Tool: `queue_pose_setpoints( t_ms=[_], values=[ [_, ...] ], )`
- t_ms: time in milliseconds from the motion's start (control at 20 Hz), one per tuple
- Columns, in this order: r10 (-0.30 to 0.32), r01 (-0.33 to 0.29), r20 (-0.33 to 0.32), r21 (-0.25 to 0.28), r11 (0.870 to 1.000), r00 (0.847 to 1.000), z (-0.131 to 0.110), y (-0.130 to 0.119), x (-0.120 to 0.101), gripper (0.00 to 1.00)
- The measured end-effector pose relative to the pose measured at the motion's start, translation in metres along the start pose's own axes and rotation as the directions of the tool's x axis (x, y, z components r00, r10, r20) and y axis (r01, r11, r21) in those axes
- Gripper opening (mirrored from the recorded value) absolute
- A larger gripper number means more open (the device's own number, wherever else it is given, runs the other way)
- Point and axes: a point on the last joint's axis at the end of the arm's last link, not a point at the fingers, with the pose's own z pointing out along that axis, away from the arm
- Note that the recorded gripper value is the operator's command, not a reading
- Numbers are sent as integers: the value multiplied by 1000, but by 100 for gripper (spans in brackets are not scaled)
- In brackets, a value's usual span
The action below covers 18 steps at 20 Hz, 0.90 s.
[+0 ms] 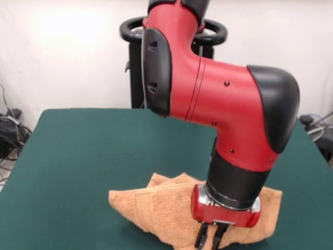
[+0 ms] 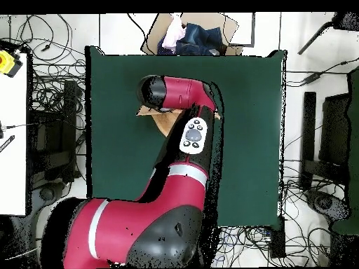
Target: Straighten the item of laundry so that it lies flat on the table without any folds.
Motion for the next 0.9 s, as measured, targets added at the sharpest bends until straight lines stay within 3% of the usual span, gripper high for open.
queue_pose_setpoints(
  t_ms=[350, 700, 750, 900],
  values=[
    [26, -26, 2, 1, 1000, 1000, -47, -15, 2, 0],
    [76, -81, -127, -31, 996, 989, -169, -42, 13, 0],
    [78, -83, -135, -34, 996, 988, -177, -44, 13, 0],
    [91, -102, -193, -51, 993, 977, -242, -57, 16, 0]
  ],
)
